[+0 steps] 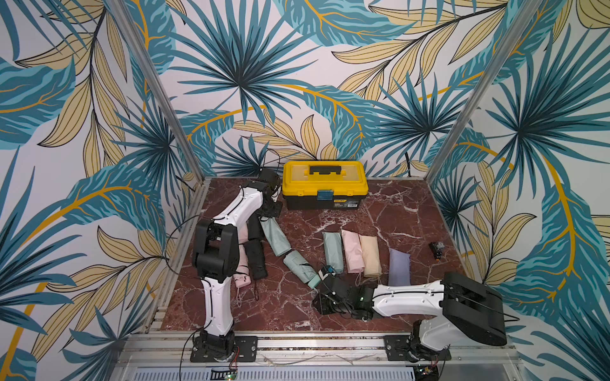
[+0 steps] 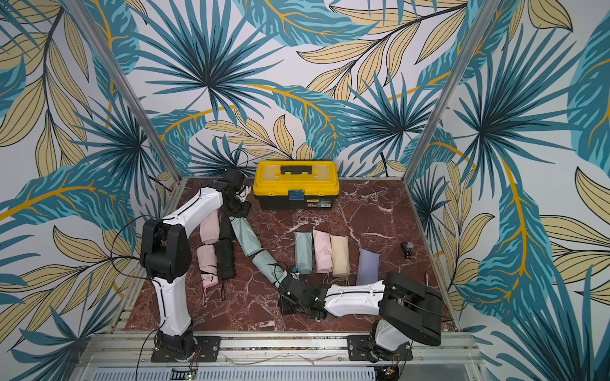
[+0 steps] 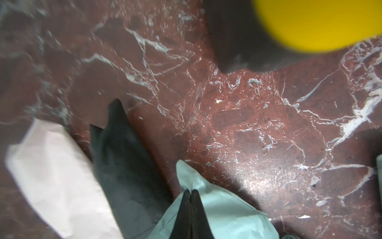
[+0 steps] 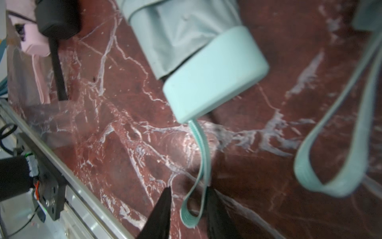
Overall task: Take umbrellas out of sleeves
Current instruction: Take out the umbrella from the umbrella sleeve, then place the umbrella sleeve at the center of the board.
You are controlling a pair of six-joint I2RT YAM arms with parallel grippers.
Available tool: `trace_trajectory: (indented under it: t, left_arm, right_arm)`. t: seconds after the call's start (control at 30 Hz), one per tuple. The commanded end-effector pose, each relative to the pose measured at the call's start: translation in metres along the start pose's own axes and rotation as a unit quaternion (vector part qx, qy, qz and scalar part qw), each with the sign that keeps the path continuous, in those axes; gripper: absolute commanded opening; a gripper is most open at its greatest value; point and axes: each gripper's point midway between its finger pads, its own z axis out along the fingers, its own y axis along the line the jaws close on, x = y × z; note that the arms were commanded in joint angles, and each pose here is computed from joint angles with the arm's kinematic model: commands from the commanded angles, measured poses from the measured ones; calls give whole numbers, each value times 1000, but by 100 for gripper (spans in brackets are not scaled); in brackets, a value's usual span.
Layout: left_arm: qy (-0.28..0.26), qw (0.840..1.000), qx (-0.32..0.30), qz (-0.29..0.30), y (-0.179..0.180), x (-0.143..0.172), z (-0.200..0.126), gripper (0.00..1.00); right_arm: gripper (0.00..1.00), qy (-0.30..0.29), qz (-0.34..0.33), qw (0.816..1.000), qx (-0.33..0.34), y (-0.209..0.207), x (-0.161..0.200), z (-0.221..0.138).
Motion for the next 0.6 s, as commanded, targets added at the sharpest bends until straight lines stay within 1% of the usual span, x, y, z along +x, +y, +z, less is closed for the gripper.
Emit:
trace_trajectory:
  t: [0.0, 0.07, 0.17, 0.3, 0.57]
  left_arm:
    - [-9, 995, -9, 98, -12, -11, 4, 0]
    - [-8, 990, -40, 138, -10, -16, 5, 0]
    - [-9, 985, -52, 166, -11, -24, 11, 0]
    - [-15, 982, -65, 174, -8, -37, 17, 0]
    - [-12, 976, -127, 174, 12, -51, 23, 0]
  right_arm:
    - [36, 22, -6, 999, 42, -25, 15, 3]
    - [38, 20, -6, 999, 42, -25, 15, 3]
    - [38, 18, -5, 999, 43, -27, 15, 2]
    - [38, 15, -1, 999, 45, -30, 16, 2]
    - [38, 13, 2, 999, 51, -33, 16, 1]
